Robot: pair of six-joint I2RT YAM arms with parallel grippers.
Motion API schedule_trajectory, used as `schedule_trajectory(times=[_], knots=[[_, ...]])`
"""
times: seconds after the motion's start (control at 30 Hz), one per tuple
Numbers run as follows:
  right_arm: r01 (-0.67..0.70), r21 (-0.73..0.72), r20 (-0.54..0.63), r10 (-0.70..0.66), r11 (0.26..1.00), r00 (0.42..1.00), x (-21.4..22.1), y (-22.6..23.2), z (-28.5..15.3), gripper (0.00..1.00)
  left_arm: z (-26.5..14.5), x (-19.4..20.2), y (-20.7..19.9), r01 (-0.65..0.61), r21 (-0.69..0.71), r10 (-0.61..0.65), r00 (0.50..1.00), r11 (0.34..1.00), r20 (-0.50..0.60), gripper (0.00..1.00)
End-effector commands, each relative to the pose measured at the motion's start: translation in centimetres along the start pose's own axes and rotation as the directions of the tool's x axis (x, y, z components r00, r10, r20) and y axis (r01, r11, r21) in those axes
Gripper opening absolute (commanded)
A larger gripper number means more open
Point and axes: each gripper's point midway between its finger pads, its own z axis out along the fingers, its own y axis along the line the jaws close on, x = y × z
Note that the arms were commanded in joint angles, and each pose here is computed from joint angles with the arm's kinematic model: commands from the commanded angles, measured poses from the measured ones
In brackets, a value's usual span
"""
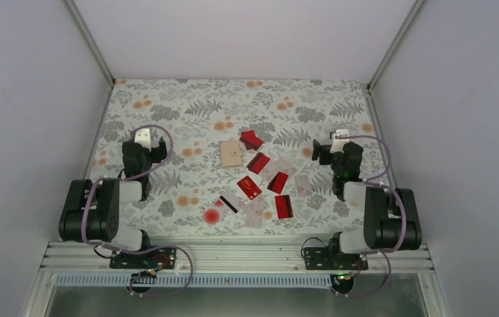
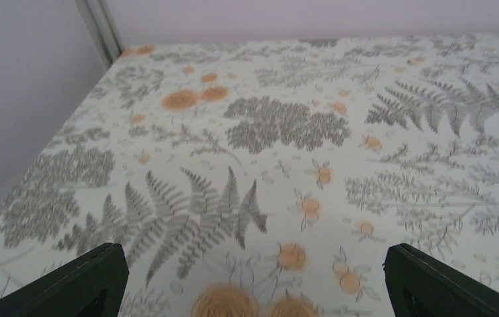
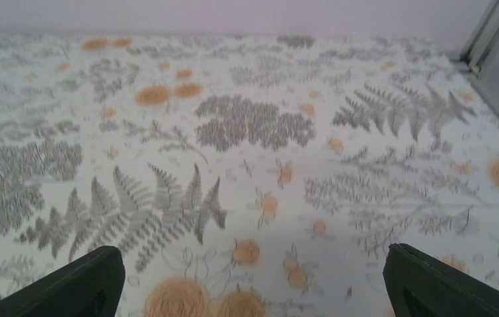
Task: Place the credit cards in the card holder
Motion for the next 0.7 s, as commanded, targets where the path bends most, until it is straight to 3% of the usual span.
schedule_trajectory(times=[0.0,0.27,0.37,0.67], knots=[[0.027,-0.082,0.254,-0.005,0.996,0.967,-5.9,0.8,-0.2,0.99,0.9,-4.6,-0.4,-0.029,0.038,0.021,0.982,0.999,0.187,0.97],[0.047,-0.096,0.299,-0.017,0.994,0.954,-4.2,1.3,-0.9,0.99,-0.2,-4.3,-1.8,-0.089,0.101,0.063,0.97,0.991,0.236,1.0],[0.045,-0.096,0.292,-0.015,0.994,0.956,-4.1,1.2,-0.7,1.0,-1.4,-4.1,-2.3,-0.115,0.105,0.079,0.95,0.988,0.302,1.0],[0.04,-0.091,0.292,-0.011,0.995,0.956,-4.2,1.1,-0.8,0.99,-1.1,-3.9,-2.3,-0.11,0.108,0.077,0.958,0.988,0.277,1.0]])
